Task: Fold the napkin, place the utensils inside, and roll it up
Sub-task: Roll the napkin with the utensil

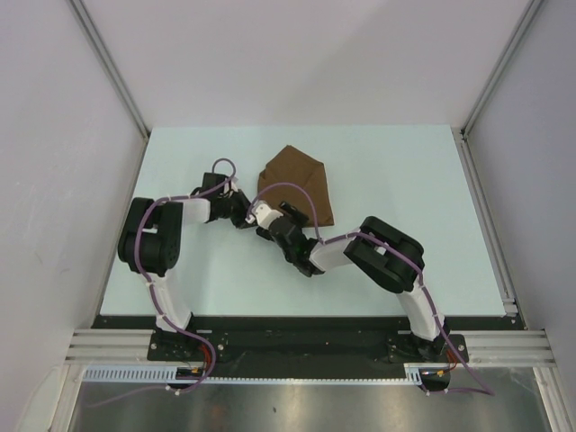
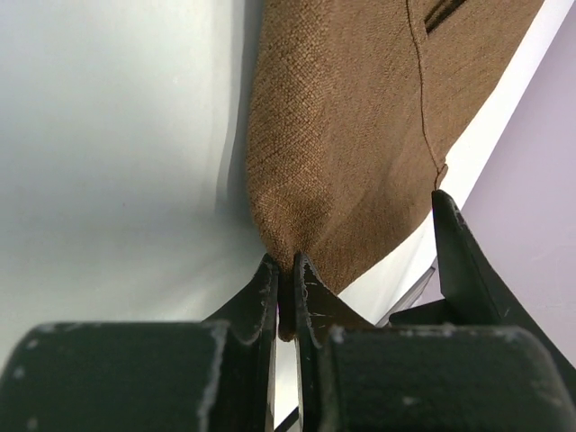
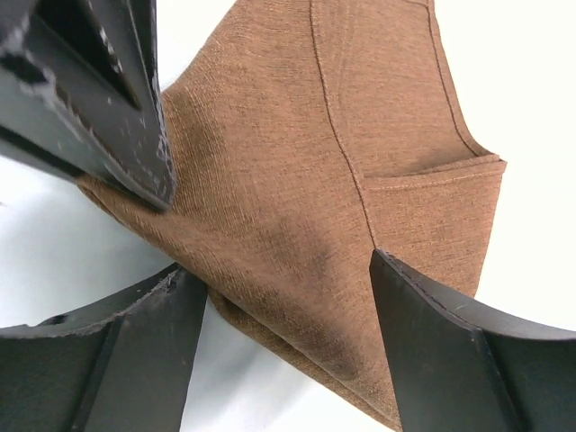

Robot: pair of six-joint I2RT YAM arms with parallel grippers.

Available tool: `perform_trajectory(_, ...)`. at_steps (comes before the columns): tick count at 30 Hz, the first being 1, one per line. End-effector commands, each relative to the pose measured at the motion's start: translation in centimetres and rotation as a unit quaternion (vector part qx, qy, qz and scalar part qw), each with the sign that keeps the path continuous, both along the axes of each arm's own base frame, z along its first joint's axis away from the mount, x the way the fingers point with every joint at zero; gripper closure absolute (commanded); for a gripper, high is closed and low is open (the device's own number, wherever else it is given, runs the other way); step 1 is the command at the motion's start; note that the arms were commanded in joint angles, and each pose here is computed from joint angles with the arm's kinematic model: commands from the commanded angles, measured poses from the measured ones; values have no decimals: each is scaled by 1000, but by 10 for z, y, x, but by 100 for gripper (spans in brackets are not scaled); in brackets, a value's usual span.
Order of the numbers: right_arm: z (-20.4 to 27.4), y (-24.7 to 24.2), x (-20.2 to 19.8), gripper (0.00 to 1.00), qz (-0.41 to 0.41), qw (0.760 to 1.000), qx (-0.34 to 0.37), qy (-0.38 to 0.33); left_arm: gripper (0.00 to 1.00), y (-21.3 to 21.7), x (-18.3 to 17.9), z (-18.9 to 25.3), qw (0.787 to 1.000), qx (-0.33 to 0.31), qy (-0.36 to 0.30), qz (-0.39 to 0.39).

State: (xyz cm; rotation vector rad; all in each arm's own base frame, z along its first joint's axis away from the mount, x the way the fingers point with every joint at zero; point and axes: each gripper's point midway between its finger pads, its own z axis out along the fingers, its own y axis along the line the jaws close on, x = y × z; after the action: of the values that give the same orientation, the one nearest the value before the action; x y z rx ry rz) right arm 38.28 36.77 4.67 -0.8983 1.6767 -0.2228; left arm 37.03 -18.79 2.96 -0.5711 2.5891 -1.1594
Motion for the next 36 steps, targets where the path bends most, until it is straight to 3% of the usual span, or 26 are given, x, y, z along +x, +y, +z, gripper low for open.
perform_trajectory(1,8,-18,6,25,-18,999,-12,-24,100,9,10,10,1000,2,-16,-3)
perform_trajectory(7,3,-24,-2,32,-9,999,-32,-37,100,13,12,10,1000,3,-17,1)
perform_trajectory(14,-9,-23,0,63,15,998,-55,-37,100,14,12,9,1000,3,-16,0)
perform_trajectory(18,-15,-15,-3,75,50,997,-61,-18,100,14,14,10,1000,6,-21,-5)
perform_trajectory(21,-21,-8,-9,82,80,994,-66,14,86,16,16,13,999,15,-31,-9)
perform_trajectory(24,-29,-2,-14,93,105,990,-71,61,60,20,20,19,998,31,-47,-9)
perform_trajectory(25,-22,7,-13,95,119,988,-62,72,46,22,22,22,998,38,-53,-6)
perform_trajectory(26,-32,3,-20,100,124,984,-78,102,40,24,24,24,997,46,-61,-9)
perform_trajectory(28,-32,7,-24,100,140,979,-64,136,24,29,27,32,995,65,-71,-3)
perform_trajectory(31,-29,10,-33,100,154,967,-59,192,13,37,25,42,992,87,-86,7)
perform_trajectory(36,-18,5,-49,100,156,950,-61,263,5,51,15,46,987,117,-105,39)
